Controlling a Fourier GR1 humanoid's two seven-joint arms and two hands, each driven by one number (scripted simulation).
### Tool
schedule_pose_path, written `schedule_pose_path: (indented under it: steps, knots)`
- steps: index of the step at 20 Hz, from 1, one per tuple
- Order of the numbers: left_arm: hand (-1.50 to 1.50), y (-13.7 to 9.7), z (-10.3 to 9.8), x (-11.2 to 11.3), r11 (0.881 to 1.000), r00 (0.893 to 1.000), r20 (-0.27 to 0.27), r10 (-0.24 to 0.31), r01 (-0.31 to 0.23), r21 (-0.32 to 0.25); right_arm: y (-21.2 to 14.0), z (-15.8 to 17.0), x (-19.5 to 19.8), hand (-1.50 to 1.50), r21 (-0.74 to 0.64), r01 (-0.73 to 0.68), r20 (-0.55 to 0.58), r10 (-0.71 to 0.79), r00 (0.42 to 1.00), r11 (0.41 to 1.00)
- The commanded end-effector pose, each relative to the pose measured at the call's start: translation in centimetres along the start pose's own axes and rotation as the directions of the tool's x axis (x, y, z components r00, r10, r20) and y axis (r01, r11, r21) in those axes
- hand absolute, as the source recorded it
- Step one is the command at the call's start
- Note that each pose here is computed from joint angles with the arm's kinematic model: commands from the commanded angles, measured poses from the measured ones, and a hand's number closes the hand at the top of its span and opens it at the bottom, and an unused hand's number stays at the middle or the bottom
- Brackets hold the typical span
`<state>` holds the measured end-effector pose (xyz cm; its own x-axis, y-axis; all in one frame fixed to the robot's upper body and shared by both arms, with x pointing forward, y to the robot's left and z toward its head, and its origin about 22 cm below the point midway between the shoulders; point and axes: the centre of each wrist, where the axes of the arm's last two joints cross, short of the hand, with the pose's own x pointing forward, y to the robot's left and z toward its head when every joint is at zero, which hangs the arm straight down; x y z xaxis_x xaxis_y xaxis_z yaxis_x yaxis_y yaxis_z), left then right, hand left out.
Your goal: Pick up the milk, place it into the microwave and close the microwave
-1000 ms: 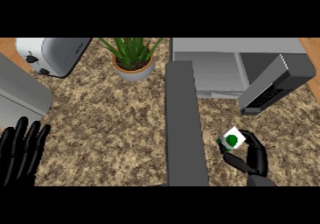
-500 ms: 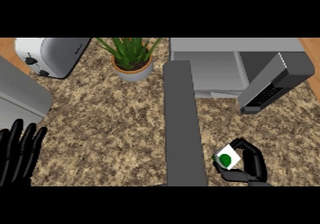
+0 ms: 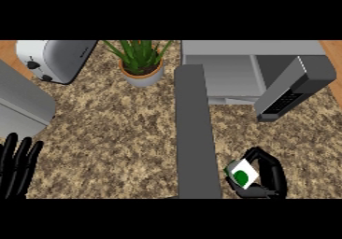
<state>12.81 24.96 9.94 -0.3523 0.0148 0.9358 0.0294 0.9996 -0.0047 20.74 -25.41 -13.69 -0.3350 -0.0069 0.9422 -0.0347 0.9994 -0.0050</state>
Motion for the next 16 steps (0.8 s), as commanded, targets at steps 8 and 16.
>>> schedule_pose_path:
  steps: [8, 16]
  knots:
    - [-1.5, 2.0, 1.0, 0.5, 1.0, 1.0, 0.019, -0.002, 0.003, -0.003, 6.0, -8.9, 3.4, 1.5, 0.024, -0.134, 0.07, 0.132, 0.989, 0.991]
    - [-1.5, 2.0, 0.3, -1.9, 1.0, 0.999, -0.039, 0.002, -0.002, -0.005, 6.2, -16.9, 3.7, 1.5, -0.074, -0.294, -0.039, 0.292, 0.956, 0.953]
